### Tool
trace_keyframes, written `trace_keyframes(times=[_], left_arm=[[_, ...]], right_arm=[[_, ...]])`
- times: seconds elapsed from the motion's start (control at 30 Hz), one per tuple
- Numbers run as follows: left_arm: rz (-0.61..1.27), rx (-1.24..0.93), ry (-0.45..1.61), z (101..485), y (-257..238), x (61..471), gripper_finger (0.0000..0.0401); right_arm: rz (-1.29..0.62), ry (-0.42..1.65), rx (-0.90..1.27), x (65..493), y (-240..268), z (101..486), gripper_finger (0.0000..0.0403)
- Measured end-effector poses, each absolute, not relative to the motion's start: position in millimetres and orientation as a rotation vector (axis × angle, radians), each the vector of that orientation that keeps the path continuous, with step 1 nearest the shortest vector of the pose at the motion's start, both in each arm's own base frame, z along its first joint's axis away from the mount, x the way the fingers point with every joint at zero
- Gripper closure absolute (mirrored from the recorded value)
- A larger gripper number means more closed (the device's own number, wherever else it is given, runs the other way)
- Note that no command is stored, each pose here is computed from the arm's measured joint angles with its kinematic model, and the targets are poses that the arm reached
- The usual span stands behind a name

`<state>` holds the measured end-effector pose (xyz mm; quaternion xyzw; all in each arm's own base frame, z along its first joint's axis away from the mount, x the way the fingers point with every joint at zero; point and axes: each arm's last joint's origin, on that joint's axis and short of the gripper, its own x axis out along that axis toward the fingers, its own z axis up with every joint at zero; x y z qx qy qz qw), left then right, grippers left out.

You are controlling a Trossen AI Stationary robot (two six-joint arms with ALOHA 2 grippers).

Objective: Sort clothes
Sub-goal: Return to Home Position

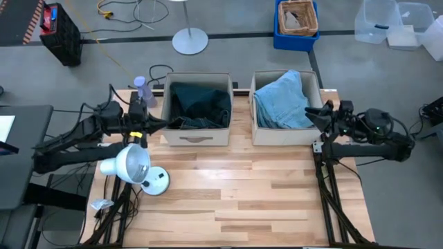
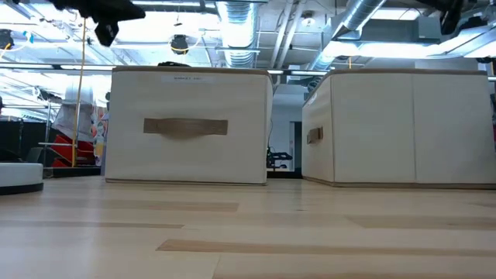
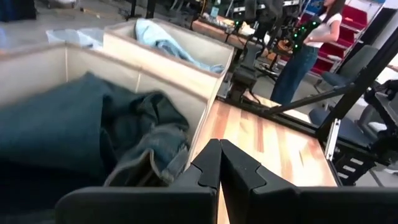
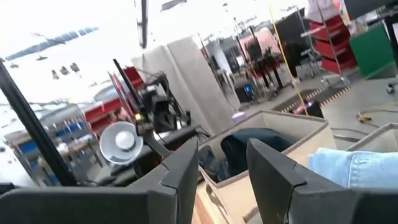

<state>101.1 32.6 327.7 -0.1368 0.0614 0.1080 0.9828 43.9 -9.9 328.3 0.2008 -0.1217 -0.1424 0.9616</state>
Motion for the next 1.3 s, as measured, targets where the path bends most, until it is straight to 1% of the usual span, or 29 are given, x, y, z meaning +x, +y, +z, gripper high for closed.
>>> trace_keyframes(times=[0.17, 0.33, 0.5, 0.63, 0.87, 0.97, 1.17, 1.3], left_arm=[[0.214, -0.319, 0.064, 316, 29, 92, 0.04], [0.235, -0.341, 0.012, 307, 25, 77, 0.04], [0.274, -0.366, -0.064, 302, 20, 62, 0.04], [0.276, -0.402, -0.064, 300, 19, 57, 0.04], [0.287, -0.42, -0.048, 299, 21, 62, 0.04], [0.287, -0.425, -0.047, 301, 23, 68, 0.04], [0.287, -0.377, -0.042, 303, 27, 79, 0.0395], [0.288, -0.347, -0.037, 304, 29, 85, 0.038]], right_arm=[[-0.272, -0.32, 0.414, 40, -10, 310, 0.0251], [-0.268, -0.331, 0.414, 40, -10, 293, 0.0251], [-0.27, -0.325, 0.387, 44, -10, 291, 0.0251], [-0.27, -0.336, 0.377, 42, -10, 291, 0.0251], [-0.268, -0.343, 0.38, 43, -10, 292, 0.0251], [-0.272, -0.314, 0.38, 43, -10, 289, 0.0251], [-0.256, -0.289, 0.432, 44, -9, 287, 0.0251], [-0.244, -0.286, 0.349, 44, -8, 288, 0.0256]])
